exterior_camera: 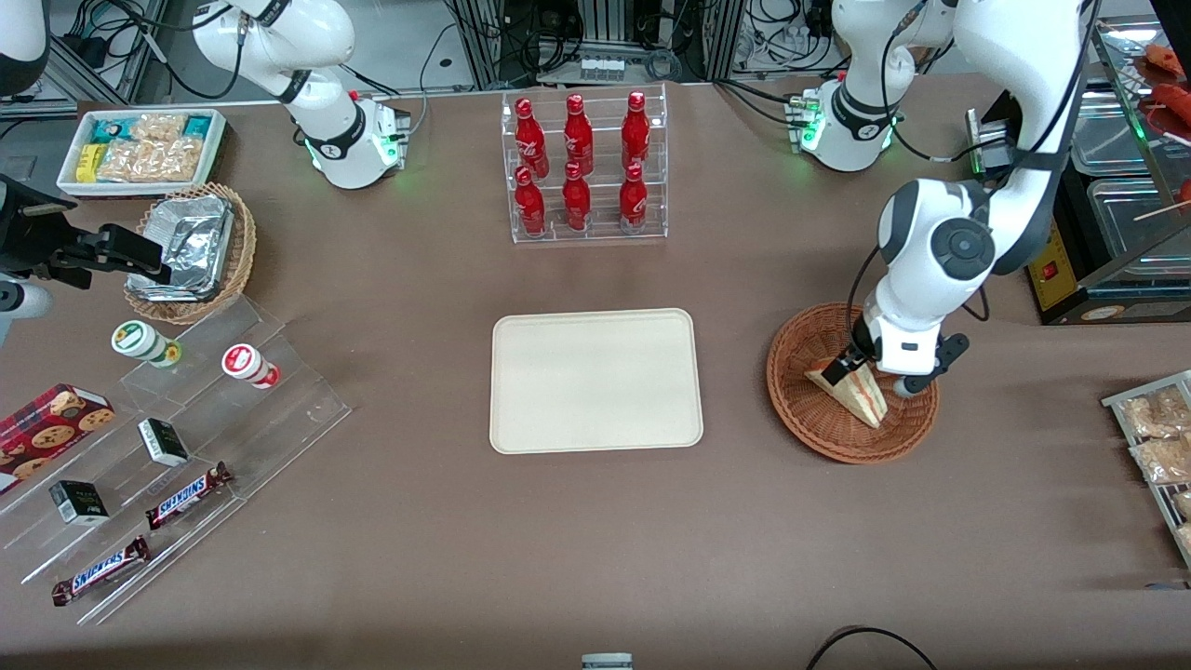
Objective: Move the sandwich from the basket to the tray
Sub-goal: 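Lower the open left gripper onto the sandwich in the wicker basket, then close the left gripper on the sandwich and lift it, then carry the held sandwich over the cream tray with the left gripper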
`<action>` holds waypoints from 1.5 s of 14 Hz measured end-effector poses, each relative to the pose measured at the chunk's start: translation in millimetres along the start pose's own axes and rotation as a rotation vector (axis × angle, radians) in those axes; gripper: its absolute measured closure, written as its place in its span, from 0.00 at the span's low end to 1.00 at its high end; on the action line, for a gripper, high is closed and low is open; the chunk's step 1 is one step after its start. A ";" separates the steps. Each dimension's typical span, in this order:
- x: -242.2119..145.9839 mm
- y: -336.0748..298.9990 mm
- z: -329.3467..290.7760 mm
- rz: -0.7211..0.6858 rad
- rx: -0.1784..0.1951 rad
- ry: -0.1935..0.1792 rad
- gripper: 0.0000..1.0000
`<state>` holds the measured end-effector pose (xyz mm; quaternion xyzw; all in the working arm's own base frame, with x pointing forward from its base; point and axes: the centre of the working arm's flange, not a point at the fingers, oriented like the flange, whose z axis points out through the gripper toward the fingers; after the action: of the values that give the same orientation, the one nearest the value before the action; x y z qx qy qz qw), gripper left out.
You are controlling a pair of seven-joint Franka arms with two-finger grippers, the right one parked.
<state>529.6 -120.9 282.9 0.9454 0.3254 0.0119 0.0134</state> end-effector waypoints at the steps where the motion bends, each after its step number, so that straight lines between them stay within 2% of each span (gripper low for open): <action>1: 0.0 -0.7 5.7 -0.001 0.006 -0.006 0.00; 4: 1.6 -2.4 16.1 -0.005 0.013 -0.013 0.01; 5: 2.2 -3.1 19.0 -0.006 0.015 -0.015 0.04; 7: 3.7 -4.0 21.3 -0.009 0.017 -0.016 0.30; 10: 6.1 -2.5 18.0 -0.010 0.012 -0.010 0.59; 12: 8.9 2.0 6.0 0.000 0.016 -0.004 0.71; 15: 13.4 23.6 -44.2 0.042 0.078 -0.015 0.84; 17: 7.7 51.9 -91.8 0.081 0.092 -0.008 0.85; 21: -41.4 120.0 -159.4 0.199 0.067 0.013 0.85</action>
<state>565.8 -238.2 445.6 0.9728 0.2303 0.0082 -0.0218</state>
